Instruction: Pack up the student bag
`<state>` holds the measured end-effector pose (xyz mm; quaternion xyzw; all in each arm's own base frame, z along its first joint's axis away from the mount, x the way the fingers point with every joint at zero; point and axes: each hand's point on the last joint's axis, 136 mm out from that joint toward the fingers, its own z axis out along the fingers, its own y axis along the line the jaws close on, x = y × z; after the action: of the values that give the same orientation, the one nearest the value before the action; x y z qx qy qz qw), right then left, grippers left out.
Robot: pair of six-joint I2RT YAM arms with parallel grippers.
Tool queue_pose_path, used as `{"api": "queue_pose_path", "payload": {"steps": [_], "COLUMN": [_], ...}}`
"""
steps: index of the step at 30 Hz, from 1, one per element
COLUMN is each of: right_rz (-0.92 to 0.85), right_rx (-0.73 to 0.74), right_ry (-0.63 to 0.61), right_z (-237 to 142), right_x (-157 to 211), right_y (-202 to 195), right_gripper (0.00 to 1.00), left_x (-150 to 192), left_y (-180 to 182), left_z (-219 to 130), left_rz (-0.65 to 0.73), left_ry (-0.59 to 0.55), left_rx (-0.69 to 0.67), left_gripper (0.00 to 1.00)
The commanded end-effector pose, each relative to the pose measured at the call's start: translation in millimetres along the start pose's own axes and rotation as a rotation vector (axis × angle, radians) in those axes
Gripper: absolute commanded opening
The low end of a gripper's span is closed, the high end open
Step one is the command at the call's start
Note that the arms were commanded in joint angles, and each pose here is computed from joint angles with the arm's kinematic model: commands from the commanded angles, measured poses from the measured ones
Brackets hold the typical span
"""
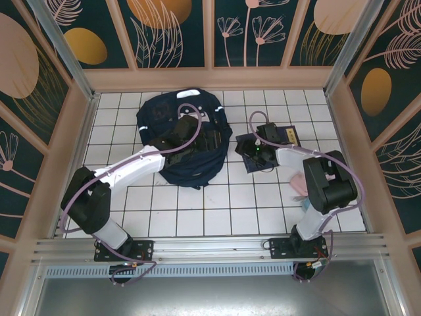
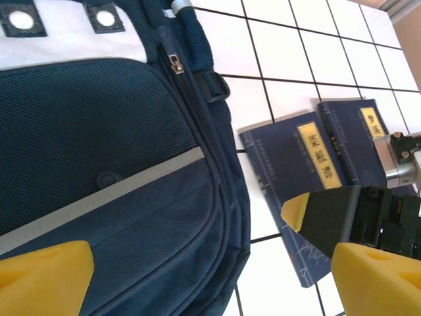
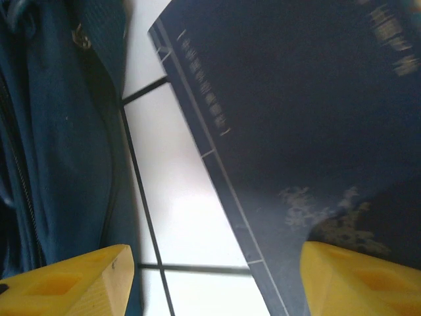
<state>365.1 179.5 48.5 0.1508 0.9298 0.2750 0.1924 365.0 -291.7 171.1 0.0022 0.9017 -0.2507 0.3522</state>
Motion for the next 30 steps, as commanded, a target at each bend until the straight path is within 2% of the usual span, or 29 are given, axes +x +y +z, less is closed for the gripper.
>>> {"api": "queue_pose_path", "payload": {"steps": [1, 5, 11, 21, 26, 30], "right_rz": [0.001, -0.068, -0.075, -0.08, -0.114, -0.121], "right_rx": [0.024, 0.152, 0.219, 0.409, 0.39, 0.363], "right_ry": [-0.101, -0.136, -0.065, -0.139, -0.095, -0.028], "right_z": [-26, -30, -10, -19, -13, -7], "right_x": [-27, -49, -50, -63, -51, -26], "right_y": [3, -18, -44, -84, -81, -77], "right_gripper": [0.69, 0.7, 0.69, 0.88, 0.87, 0.83], "left_x": [-9, -4, -1, 7, 8, 12], "left_y": [-15, -20, -22, -23, -30, -39], "left_z": [2, 4, 6, 7, 8, 9], "left_rz": [-0.02, -0.029, -0.039, -0.052, -0.058, -0.062], "left_ry": [-0.003, 0.017, 0.032, 0.055, 0.065, 0.08], "left_rx": [0.062, 0.087, 0.104, 0.128, 0.156, 0.181], "left_gripper": [0.91, 0.89, 0.88, 0.88, 0.88, 0.86]}}
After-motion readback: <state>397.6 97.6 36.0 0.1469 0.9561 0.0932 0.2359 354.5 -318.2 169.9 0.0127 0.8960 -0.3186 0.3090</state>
